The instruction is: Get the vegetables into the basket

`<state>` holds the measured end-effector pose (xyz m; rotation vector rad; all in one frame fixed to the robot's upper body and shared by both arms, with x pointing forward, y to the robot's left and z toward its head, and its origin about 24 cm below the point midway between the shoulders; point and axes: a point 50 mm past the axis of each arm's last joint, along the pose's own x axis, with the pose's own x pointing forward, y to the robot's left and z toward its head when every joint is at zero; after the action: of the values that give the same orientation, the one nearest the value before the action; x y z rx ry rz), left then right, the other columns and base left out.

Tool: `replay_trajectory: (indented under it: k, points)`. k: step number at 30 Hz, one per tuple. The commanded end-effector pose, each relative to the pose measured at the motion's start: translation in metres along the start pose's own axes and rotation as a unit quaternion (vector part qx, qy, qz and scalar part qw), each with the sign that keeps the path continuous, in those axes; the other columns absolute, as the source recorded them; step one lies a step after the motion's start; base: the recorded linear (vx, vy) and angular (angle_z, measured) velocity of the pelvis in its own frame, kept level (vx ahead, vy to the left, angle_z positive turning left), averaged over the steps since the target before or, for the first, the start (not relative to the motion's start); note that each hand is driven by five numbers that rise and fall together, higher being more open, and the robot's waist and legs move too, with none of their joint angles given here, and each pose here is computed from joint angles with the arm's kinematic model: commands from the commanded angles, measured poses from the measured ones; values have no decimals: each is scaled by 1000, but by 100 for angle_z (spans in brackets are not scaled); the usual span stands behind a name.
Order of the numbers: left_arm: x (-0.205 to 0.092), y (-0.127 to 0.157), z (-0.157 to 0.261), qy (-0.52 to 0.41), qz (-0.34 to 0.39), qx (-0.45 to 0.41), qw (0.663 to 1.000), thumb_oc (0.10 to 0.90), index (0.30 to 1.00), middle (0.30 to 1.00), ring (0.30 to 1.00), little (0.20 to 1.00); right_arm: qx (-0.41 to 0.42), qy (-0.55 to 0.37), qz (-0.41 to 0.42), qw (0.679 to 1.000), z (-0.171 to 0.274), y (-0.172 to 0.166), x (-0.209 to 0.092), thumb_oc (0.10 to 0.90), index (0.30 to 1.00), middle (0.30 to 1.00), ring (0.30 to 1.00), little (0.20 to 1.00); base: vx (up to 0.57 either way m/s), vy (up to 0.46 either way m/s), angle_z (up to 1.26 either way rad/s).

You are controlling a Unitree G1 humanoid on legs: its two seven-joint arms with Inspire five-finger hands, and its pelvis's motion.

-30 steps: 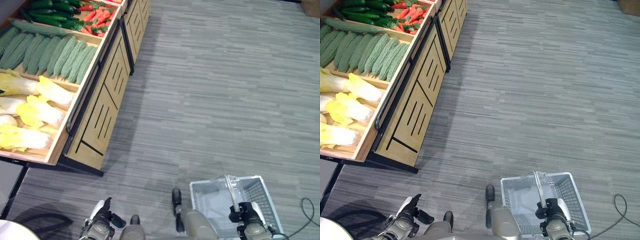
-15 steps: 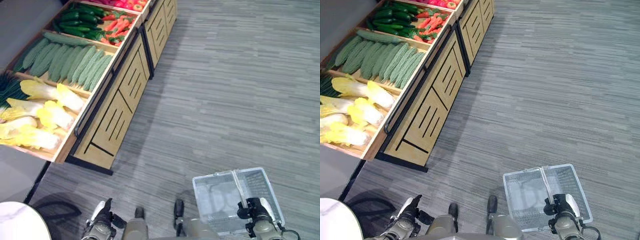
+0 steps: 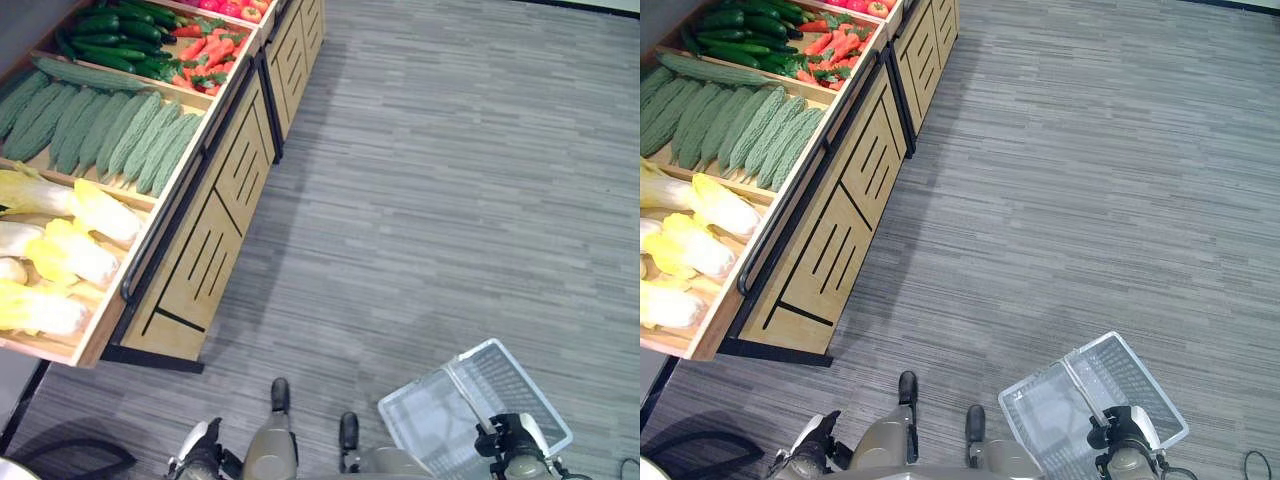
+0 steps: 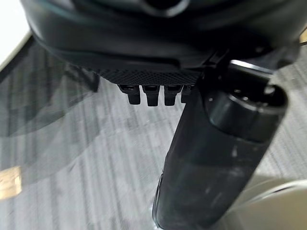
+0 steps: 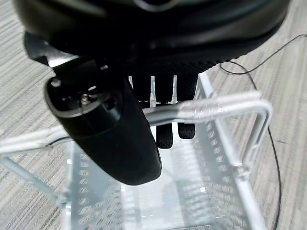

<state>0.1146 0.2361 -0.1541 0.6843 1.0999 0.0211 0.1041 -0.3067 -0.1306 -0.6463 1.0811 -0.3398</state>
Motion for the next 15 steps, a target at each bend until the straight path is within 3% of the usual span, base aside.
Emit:
replay_trajectory:
  k: [1, 15]
  points:
    - [5, 30, -4, 1, 48, 35, 998, 900, 1000, 1000, 1000, 1000, 18, -10, -38, 999, 1, -15, 2, 400, 300, 300, 300, 300, 33, 121, -4]
    - [7, 42, 0, -6, 63, 30, 998, 900, 1000, 1000, 1000, 1000, 18, -26, -18, 999, 18, -3, 3, 400, 300, 300, 300, 300, 49, 142, 3]
